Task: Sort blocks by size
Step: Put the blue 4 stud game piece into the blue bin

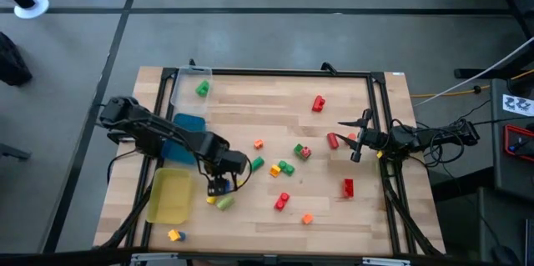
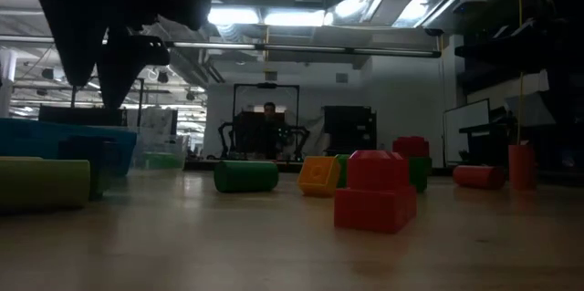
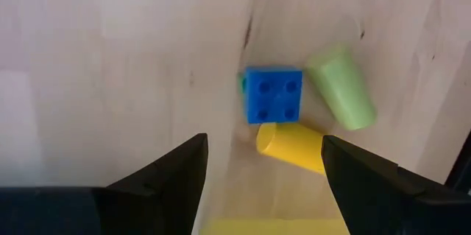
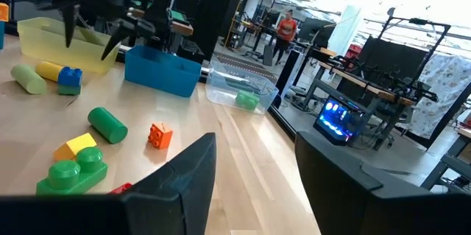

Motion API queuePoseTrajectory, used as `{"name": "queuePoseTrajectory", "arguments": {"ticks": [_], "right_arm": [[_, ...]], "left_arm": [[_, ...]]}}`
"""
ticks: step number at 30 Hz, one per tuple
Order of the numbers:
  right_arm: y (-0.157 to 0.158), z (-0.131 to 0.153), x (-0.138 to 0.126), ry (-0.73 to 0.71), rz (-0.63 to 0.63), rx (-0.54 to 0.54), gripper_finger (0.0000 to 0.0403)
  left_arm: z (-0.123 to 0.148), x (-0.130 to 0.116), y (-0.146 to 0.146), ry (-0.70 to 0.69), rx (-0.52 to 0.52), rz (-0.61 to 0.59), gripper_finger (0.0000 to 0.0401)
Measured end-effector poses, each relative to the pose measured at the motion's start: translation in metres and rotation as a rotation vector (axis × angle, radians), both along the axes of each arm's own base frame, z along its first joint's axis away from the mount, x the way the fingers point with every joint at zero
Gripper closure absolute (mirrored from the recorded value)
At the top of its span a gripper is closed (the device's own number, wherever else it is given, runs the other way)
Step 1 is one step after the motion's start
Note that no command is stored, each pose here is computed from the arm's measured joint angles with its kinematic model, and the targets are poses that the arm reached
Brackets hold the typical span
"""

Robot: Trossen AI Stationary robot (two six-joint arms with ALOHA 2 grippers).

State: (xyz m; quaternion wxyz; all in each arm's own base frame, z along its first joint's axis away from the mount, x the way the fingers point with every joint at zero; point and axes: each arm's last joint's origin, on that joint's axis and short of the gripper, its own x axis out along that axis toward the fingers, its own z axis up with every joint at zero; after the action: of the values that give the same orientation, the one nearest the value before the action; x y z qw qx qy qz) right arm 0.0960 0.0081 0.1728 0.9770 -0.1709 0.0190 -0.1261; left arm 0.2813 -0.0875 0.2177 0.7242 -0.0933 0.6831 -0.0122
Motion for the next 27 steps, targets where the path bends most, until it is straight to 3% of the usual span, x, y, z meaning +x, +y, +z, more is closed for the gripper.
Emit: {"name": "queuePoseTrajectory", "arguments": {"ticks": [15, 27], "right_arm": [[0.0, 0.0, 0.0, 0.0, 0.0, 0.0, 0.0214], [0.0, 0.0, 0.0, 0.0, 0.0, 0.0, 0.0214]], "left_arm": [[-0.032, 0.013, -0.012, 0.069, 0.02, 0.009, 0.015], [-0.034, 0.02, -0.013, 0.005, 0.028, 0.03, 0.015]]}}
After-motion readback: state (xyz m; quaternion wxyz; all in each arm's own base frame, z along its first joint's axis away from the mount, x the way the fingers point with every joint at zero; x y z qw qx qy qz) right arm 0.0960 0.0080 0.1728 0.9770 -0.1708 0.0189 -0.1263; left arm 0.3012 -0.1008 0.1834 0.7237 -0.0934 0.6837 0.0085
